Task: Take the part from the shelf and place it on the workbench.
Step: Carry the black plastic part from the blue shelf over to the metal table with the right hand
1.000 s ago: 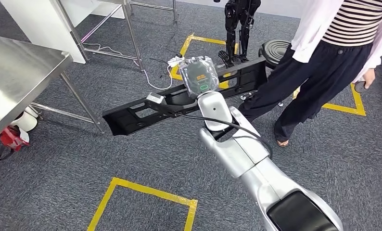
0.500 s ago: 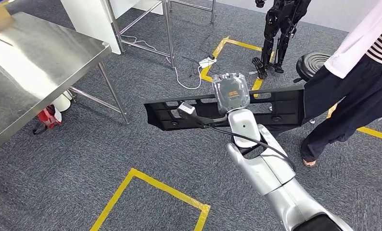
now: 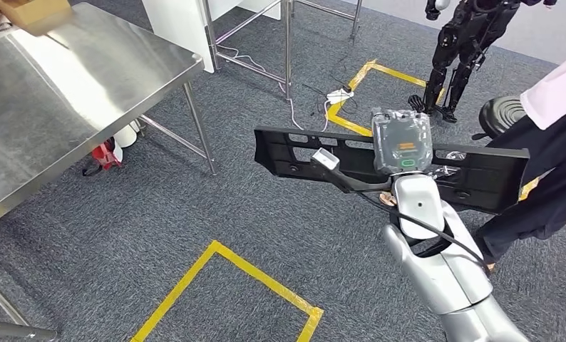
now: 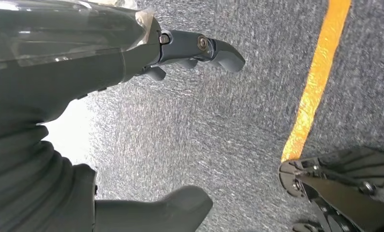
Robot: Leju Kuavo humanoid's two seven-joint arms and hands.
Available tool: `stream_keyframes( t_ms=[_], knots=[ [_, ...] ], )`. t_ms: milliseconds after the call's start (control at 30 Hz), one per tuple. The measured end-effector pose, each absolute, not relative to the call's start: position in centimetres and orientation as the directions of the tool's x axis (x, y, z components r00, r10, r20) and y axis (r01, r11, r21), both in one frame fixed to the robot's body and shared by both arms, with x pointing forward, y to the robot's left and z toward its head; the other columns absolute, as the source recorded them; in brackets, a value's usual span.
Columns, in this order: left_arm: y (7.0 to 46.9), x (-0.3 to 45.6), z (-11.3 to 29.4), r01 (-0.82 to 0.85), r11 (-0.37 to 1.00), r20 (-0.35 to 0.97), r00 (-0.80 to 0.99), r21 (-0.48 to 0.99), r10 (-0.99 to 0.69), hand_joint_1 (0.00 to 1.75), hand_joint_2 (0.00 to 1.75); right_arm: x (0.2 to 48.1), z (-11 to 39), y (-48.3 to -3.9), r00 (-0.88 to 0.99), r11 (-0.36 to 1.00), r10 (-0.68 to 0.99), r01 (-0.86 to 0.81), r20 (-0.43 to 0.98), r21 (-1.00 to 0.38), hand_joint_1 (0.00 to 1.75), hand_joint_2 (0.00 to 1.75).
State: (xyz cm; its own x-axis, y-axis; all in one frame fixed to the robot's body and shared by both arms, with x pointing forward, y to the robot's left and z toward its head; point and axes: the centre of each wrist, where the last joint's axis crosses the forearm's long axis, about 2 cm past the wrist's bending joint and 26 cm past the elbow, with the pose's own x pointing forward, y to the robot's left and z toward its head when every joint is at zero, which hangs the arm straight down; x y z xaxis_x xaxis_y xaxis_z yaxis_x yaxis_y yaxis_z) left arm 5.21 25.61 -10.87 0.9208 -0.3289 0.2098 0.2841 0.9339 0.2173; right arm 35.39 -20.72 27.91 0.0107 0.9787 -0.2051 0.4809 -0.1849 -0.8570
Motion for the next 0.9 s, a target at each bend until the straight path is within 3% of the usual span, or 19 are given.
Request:
stream_keyframes(
  t_ms=[233, 433, 667, 900],
  knots=[
    [26.0, 5.3, -10.9, 0.253, 0.950, 0.355, 0.884, 0.184, -0.305, 0.00, 1.75, 36.0, 31.5, -24.0, 0.070, -0.254, 0.964, 0.525, -0.256, -0.812, 1.75, 1.75],
    [26.4, 5.1, -11.0, 0.200, 0.968, 0.429, 0.869, 0.151, -0.247, 0.00, 1.75, 38.2, 38.5, -27.0, 0.084, -0.282, 0.951, 0.626, -0.297, -0.727, 1.75, 1.75],
    [24.4, 8.3, -10.3, 0.114, 0.984, 0.531, 0.830, 0.139, -0.171, 0.00, 1.75, 41.7, 44.7, -24.9, 0.033, -0.209, 0.967, 0.674, -0.254, -0.709, 1.75, 1.75],
    [23.8, 8.7, -10.2, 0.049, 0.994, 0.581, 0.809, 0.096, -0.096, 0.00, 1.75, 43.3, 46.1, -23.8, -0.023, -0.148, 0.975, 0.669, -0.219, -0.728, 1.75, 1.75]
  ],
)
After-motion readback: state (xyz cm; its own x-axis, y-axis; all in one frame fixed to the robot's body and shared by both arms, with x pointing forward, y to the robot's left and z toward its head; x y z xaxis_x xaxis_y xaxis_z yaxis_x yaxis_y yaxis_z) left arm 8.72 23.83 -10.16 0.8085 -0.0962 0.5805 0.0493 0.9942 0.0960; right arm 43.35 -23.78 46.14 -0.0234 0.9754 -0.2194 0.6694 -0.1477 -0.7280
